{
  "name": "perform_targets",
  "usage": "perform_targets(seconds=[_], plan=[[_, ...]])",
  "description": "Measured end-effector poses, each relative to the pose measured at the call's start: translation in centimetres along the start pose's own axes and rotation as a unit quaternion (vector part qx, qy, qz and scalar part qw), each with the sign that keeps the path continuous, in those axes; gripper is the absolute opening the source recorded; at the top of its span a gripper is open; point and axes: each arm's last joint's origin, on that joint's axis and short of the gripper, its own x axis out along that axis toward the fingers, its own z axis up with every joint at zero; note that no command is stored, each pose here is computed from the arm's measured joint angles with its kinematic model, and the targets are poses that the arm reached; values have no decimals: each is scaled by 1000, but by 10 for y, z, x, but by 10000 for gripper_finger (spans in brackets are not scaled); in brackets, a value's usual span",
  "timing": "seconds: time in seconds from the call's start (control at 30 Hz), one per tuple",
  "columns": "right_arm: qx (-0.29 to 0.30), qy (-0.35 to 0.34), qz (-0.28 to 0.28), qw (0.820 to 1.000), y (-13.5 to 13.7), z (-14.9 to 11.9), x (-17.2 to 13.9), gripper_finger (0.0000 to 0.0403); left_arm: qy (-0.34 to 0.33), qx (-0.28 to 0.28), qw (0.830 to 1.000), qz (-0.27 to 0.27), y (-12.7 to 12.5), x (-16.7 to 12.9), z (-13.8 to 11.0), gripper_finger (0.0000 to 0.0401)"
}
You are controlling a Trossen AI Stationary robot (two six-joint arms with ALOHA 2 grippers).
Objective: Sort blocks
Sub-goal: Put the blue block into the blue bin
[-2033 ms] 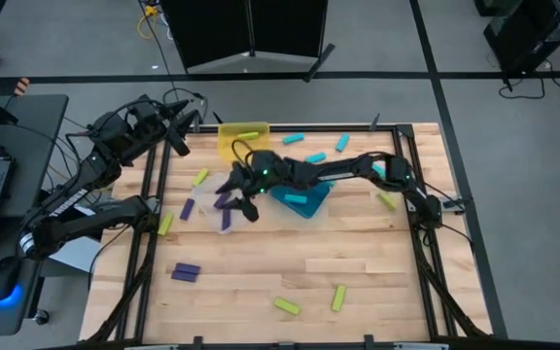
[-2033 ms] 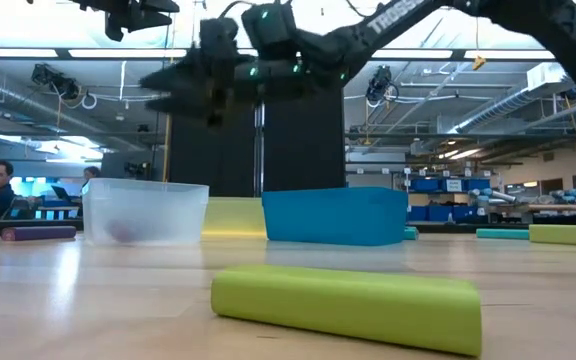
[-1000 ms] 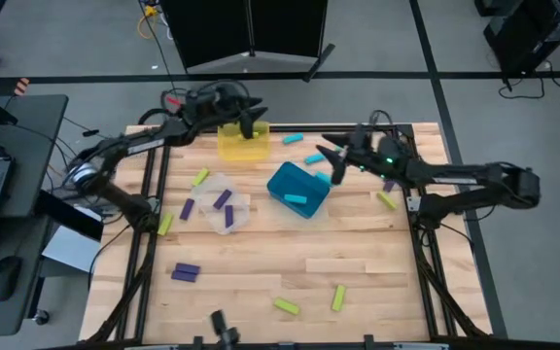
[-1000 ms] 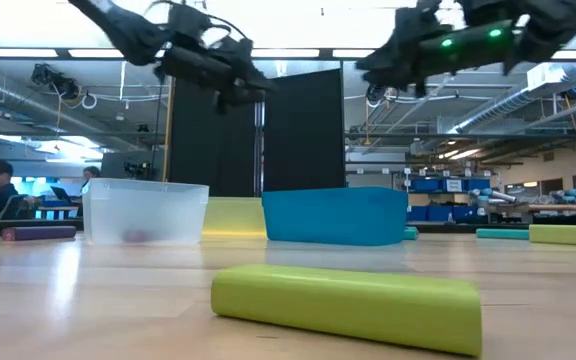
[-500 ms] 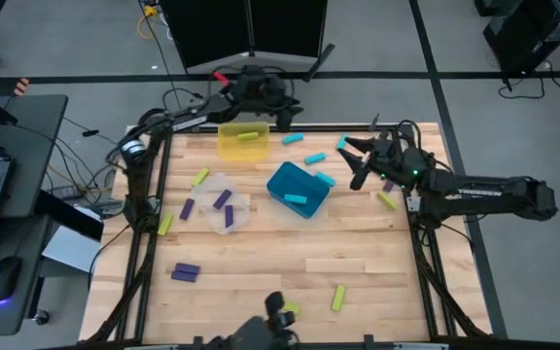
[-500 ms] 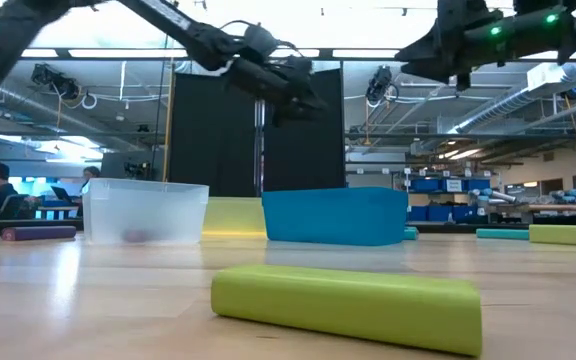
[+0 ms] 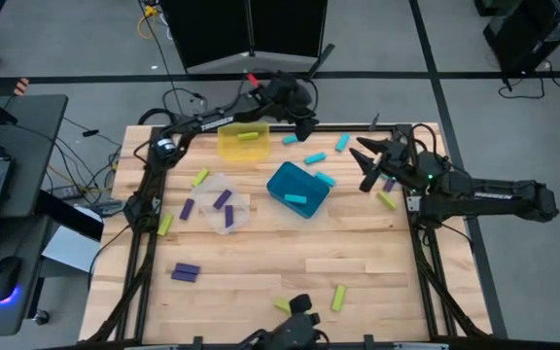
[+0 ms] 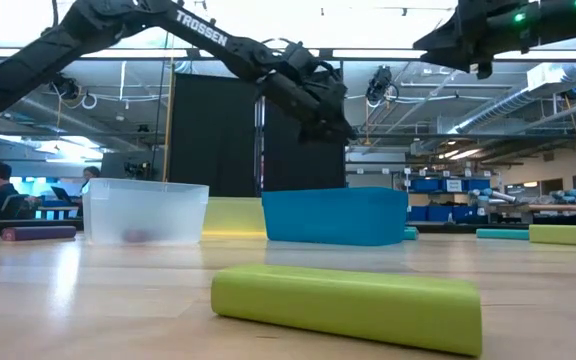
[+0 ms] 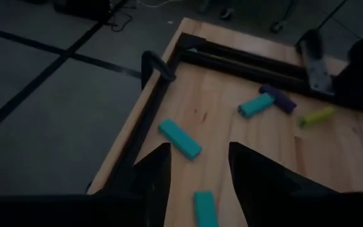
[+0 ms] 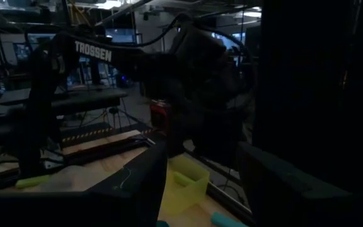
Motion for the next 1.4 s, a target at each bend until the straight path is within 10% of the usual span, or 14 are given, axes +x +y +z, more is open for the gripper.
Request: perform_targets(seconds=[1.4], plan=[[4,-5,-4,1000,0,2,-2,202,201,12,979,9,-41,77,-47,170]])
